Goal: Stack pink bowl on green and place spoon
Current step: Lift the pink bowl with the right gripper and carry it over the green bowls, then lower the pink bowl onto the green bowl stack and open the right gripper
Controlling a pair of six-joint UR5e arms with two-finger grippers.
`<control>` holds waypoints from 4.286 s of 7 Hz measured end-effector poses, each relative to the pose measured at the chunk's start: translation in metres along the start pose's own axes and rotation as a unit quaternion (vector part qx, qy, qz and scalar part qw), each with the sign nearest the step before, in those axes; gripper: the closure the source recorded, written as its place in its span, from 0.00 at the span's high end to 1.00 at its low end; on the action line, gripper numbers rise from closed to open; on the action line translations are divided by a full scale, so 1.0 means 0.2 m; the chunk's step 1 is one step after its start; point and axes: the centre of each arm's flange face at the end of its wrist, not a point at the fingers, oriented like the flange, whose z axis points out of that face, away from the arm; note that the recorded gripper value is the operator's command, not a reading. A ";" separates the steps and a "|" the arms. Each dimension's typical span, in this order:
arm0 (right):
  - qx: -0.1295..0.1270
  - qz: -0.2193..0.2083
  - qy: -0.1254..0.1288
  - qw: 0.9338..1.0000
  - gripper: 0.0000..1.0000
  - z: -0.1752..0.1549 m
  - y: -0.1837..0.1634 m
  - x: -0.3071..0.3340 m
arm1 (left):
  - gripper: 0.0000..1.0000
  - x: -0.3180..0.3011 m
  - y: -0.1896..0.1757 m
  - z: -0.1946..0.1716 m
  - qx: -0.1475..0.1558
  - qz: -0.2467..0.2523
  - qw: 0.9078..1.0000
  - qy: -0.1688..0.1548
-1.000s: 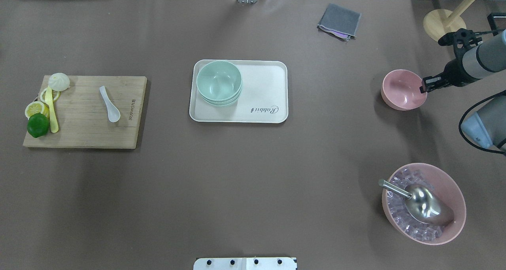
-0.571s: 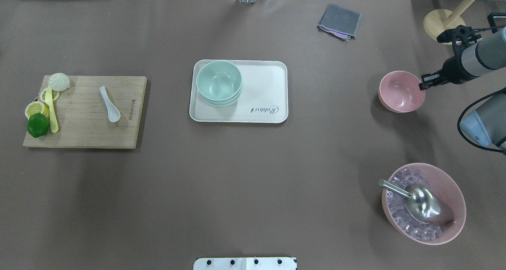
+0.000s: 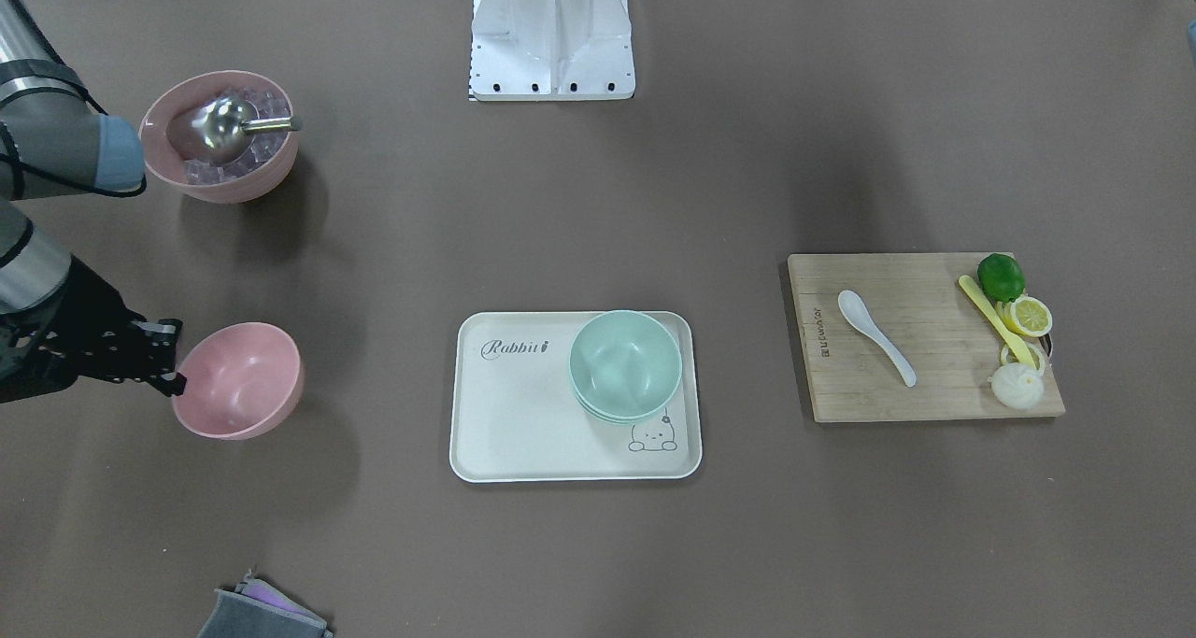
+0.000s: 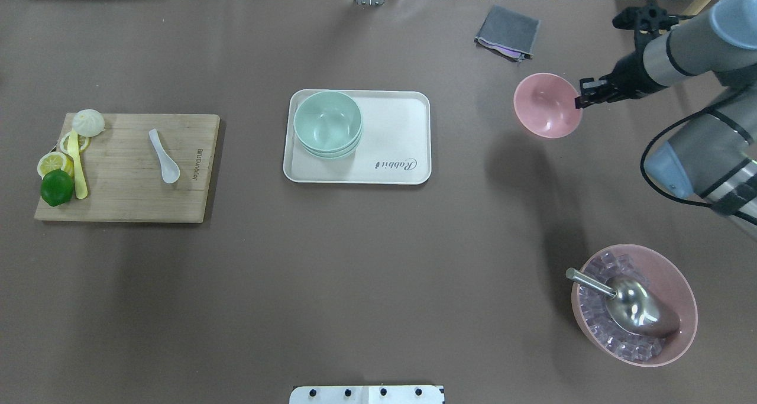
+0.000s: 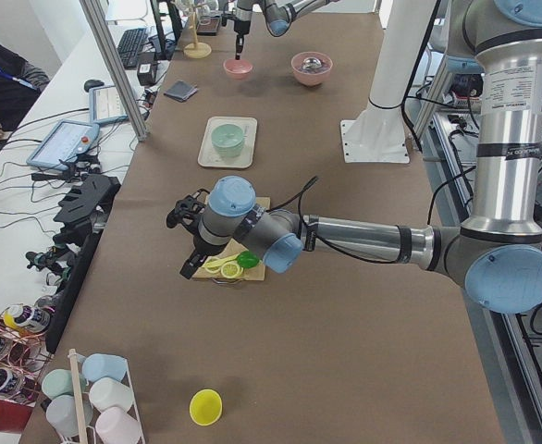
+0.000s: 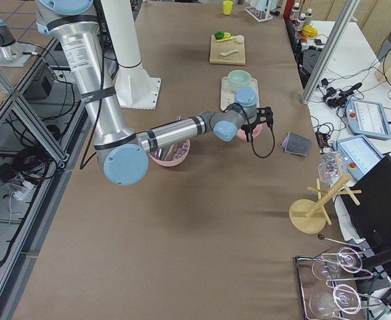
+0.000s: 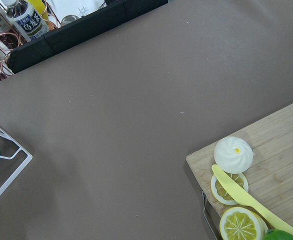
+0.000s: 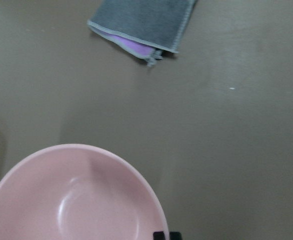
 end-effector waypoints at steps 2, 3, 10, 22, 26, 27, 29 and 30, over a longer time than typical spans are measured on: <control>0.002 0.082 -0.028 0.996 0.00 0.03 -0.04 -0.64 | 0.98 0.01 0.00 0.01 -0.002 -0.001 1.000 0.002; 0.008 0.111 -0.017 0.994 0.00 0.05 -0.04 -0.93 | 0.98 0.02 0.00 0.02 -0.003 -0.002 1.000 0.003; 0.019 0.186 0.078 0.979 0.00 0.35 0.12 -2.06 | 0.98 0.04 0.00 0.04 -0.006 -0.003 1.000 0.006; -0.010 0.154 0.121 0.981 0.00 0.44 0.15 -2.03 | 0.98 0.04 0.00 0.04 -0.006 -0.005 1.000 0.006; -0.013 0.151 0.120 0.981 0.00 0.45 0.18 -2.04 | 0.98 0.04 0.00 0.04 -0.007 -0.005 1.000 0.006; -0.013 0.150 0.120 0.981 0.00 0.45 0.18 -2.04 | 0.98 0.04 0.00 0.04 -0.007 -0.005 1.000 0.006; -0.011 0.146 0.120 0.982 0.00 0.46 0.17 -2.04 | 0.98 0.04 0.00 0.04 -0.007 -0.005 1.000 0.006; -0.011 0.145 0.121 0.982 0.00 0.47 0.17 -2.03 | 0.98 0.04 0.00 0.04 -0.007 -0.005 1.000 0.006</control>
